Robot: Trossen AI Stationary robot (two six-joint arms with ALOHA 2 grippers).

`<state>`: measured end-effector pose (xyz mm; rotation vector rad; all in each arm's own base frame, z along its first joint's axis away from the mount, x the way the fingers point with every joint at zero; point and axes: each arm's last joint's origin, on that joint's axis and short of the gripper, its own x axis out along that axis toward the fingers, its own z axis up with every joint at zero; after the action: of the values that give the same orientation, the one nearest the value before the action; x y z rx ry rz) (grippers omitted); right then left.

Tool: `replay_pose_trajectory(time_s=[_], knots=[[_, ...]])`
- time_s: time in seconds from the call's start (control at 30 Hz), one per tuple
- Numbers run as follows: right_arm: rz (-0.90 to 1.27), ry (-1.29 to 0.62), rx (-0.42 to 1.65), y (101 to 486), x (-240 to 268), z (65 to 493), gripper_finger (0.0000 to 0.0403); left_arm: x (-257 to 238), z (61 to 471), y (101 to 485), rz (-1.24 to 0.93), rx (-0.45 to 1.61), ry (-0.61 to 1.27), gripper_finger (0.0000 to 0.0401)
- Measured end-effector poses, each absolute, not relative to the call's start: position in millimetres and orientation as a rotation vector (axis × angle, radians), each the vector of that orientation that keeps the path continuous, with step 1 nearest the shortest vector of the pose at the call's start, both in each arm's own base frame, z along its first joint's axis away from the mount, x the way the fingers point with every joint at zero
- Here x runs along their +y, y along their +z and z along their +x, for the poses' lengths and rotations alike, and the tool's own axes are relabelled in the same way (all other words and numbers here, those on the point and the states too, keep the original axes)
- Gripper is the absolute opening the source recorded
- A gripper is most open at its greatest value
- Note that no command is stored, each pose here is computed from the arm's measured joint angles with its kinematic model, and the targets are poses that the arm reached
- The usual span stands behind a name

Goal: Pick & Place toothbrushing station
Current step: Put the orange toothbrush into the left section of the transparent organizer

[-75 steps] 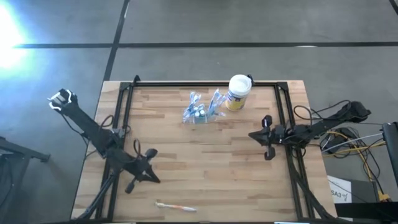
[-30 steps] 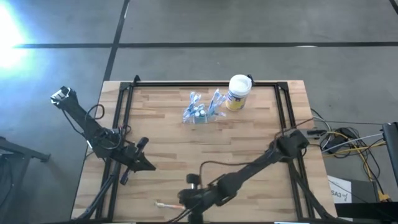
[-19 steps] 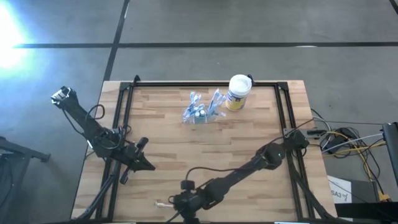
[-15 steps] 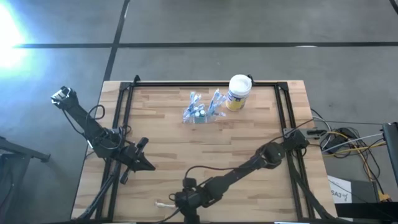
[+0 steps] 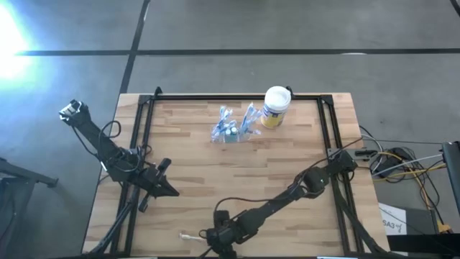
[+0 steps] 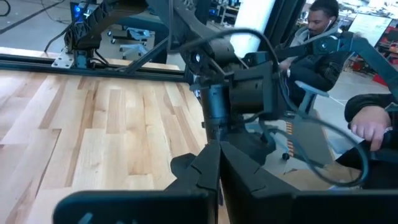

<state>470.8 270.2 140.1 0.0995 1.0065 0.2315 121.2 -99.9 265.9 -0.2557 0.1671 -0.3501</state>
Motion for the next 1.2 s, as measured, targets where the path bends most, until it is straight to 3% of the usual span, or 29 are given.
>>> replay_pose_trajectory(time_s=[0.33, 0.47, 0.67, 0.83, 0.97, 1.2], knots=[[0.062, 0.155, 1.022, 121.7, 259.1, 468.2, 0.0200, -99.4, 120.8, 267.3, -0.277, 0.159, -0.350, 0.0013], [0.046, 0.128, 1.038, 119.0, 244.3, 472.9, 0.0148, -99.7, 121.1, 266.9, -0.277, 0.161, -0.349, 0.0008], [0.020, 0.159, 1.051, 119.8, 226.4, 480.4, 0.0031, -100.2, 120.9, 266.9, -0.281, 0.165, -0.360, 0.0015], [-0.029, 0.186, 1.042, 128.1, 219.8, 481.0, 0.0022, -100.4, 120.7, 266.8, -0.254, 0.162, -0.369, 0.0017], [-0.087, 0.204, 1.017, 147.7, 215.8, 478.0, 0.0021, -99.8, 119.9, 267.6, -0.229, 0.153, -0.374, 0.0010], [-0.131, 0.232, 0.812, 244.7, 207.0, 456.3, 0.0019, -94.7, 114.6, 273.0, -0.183, 0.106, -0.383, 0.0007]])
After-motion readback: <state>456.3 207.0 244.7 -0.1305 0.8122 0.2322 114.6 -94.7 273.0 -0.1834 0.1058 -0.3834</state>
